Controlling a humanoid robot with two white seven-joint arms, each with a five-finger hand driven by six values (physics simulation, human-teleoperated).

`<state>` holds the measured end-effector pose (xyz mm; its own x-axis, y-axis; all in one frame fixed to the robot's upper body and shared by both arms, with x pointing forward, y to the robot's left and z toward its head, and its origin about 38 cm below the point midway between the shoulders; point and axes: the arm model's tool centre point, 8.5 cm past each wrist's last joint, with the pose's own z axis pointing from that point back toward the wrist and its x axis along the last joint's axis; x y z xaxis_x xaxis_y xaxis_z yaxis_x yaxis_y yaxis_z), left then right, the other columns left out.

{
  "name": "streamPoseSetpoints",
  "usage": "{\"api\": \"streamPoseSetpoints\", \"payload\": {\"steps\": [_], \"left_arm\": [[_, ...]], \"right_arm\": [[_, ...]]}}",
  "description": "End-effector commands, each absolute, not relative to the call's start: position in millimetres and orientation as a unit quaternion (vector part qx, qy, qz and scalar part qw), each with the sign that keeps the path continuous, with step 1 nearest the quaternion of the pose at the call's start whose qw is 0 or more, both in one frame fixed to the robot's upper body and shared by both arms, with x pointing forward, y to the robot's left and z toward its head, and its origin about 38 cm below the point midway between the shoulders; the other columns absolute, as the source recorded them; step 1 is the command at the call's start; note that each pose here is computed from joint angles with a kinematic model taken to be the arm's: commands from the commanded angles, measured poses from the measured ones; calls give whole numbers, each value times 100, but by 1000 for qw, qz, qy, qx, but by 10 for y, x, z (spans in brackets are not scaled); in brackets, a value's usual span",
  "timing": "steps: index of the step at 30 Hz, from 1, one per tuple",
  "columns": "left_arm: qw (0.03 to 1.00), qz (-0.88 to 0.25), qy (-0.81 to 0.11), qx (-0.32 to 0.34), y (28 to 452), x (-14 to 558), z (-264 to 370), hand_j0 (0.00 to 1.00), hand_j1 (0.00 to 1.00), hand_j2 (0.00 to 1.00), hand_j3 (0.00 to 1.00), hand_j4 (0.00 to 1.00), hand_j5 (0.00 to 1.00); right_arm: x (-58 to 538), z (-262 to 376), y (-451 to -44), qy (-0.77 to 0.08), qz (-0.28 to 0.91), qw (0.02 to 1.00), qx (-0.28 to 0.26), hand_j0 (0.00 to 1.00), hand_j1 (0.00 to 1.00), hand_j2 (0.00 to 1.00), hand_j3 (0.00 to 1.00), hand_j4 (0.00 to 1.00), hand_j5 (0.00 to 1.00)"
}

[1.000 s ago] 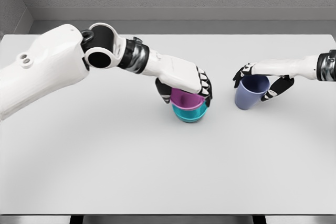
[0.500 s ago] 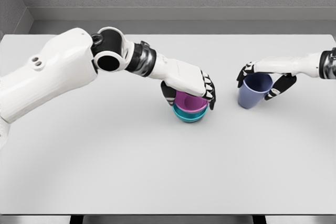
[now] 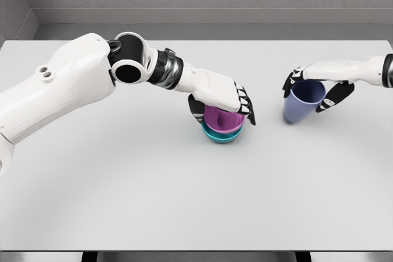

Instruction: Stacking bowl and cup with both arms

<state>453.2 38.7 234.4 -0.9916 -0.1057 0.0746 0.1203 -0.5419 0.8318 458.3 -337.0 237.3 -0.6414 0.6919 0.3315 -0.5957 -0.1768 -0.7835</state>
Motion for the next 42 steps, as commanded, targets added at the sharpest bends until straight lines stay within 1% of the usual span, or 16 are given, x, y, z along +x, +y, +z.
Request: {"api": "streamPoseSetpoints", "payload": {"steps": [1, 7, 12, 18, 22, 25, 26, 28, 29, 31, 34, 38, 42], "left_arm": [[68, -877, -476, -9, 390, 4536, 2342, 100, 100, 100, 100, 100, 100], [69, -875, -479, -9, 394, 4541, 2364, 100, 100, 100, 100, 100, 100], [60, -865, -499, -4, 398, 4523, 2544, 100, 100, 100, 100, 100, 100], [71, -854, -514, 16, 743, 4525, 2678, 100, 100, 100, 100, 100, 100], [76, -839, -538, 28, 803, 4567, 2830, 100, 100, 100, 100, 100, 100], [69, -818, -569, 50, 1043, 4479, 3093, 100, 100, 100, 100, 100, 100], [79, -811, -578, 44, 1149, 4454, 3097, 100, 100, 100, 100, 100, 100], [103, -792, -599, 60, 1409, 4503, 3201, 100, 100, 100, 100, 100, 100], [127, -778, -610, 78, 1662, 4541, 3235, 100, 100, 100, 100, 100, 100], [155, -758, -624, 107, 2036, 4543, 3317, 100, 100, 100, 100, 100, 100], [181, -737, -637, 134, 2398, 4501, 3380, 100, 100, 100, 100, 100, 100], [233, -688, -675, 130, 2759, 4455, 3245, 100, 100, 100, 100, 100, 100], [307, -640, -692, 132, 3207, 4300, 2816, 100, 100, 100, 100, 100, 100]], "right_arm": [[4564, 2405, -3379, -486, 764, 421, -49, 59, 59, 59, 59, 59, 59], [4544, 2476, -3369, -489, 766, 414, -51, 59, 59, 59, 59, 59, 59], [4534, 2539, -3358, -493, 767, 407, -54, 59, 59, 59, 59, 59, 59], [4540, 2634, -3311, -499, 768, 397, -57, 59, 59, 59, 59, 59, 59], [4560, 2701, -3299, -503, 768, 392, -61, 59, 59, 59, 59, 59, 59], [4565, 2712, -3283, -504, 768, 390, -61, 59, 59, 59, 59, 59, 59], [4570, 2757, -3262, -506, 769, 385, -63, 59, 59, 59, 59, 59, 59], [4562, 2793, -3246, -508, 770, 380, -64, 59, 59, 59, 59, 59, 59], [4568, 2829, -3238, -510, 770, 377, -67, 59, 59, 59, 59, 59, 59], [4549, 2860, -3182, -513, 773, 369, -64, 59, 59, 59, 59, 59, 59], [4563, 2920, -3159, -517, 772, 364, -67, 59, 59, 59, 59, 59, 59], [4535, 3016, -3087, -527, 772, 349, -67, 59, 59, 59, 59, 59, 59], [4520, 3026, -3064, -529, 774, 341, -65, 59, 59, 59, 59, 59, 59]]}}
